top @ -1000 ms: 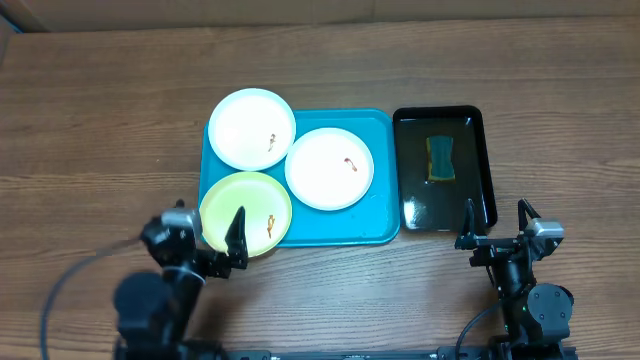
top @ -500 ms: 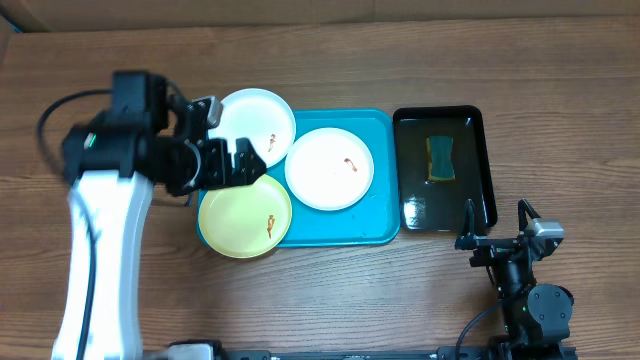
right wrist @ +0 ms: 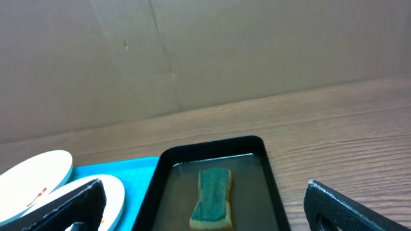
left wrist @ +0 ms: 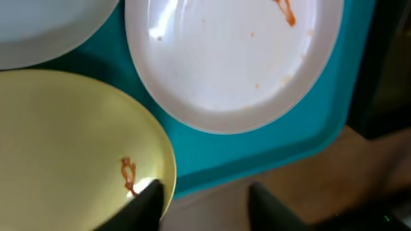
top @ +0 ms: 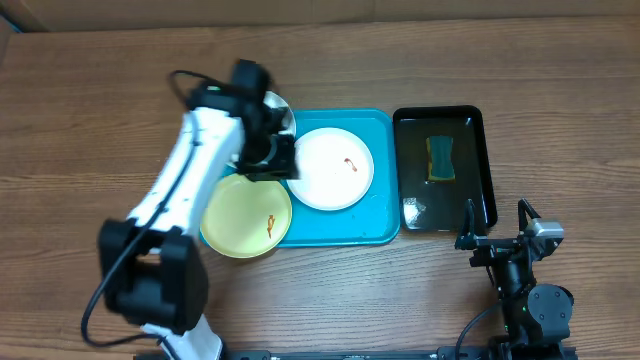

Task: Clean dirty plates on tray and stack at the side
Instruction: 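Reach the left gripper to the right white plate's rim and grasp it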

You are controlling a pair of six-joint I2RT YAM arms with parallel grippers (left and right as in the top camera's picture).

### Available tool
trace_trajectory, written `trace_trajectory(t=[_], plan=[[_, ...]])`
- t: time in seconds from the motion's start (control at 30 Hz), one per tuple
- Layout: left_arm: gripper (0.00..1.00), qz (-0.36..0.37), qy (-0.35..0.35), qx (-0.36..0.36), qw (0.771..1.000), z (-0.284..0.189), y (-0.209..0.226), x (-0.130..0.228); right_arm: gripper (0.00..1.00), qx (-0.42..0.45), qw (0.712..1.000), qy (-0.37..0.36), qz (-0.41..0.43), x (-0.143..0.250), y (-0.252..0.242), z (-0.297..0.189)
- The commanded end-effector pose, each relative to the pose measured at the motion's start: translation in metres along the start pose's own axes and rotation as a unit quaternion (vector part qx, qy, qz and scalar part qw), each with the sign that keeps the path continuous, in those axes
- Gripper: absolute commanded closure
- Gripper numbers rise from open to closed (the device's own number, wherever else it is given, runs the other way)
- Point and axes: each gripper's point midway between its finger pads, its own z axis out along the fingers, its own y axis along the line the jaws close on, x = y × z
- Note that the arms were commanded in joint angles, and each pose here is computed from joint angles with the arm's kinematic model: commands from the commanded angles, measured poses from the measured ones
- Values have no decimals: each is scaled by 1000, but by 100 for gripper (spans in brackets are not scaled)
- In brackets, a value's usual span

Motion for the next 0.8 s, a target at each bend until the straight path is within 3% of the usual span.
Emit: trace_trajectory(t=[0.0, 0.4, 0.6, 0.77], plan=[[42, -28, -4, -82, 996, 21, 16, -9, 0, 1, 1000, -2, -4, 1, -1, 0], [43, -52, 27, -107, 992, 73, 33, -18, 0, 1, 1000, -2, -4, 1, -1, 0], [58, -49, 15, -133, 990, 76, 44, -25, 0, 1, 1000, -3, -4, 1, -1, 0], [59, -50, 9, -140, 989, 82, 47, -30, 0, 1, 1000, -2, -4, 1, -1, 0]])
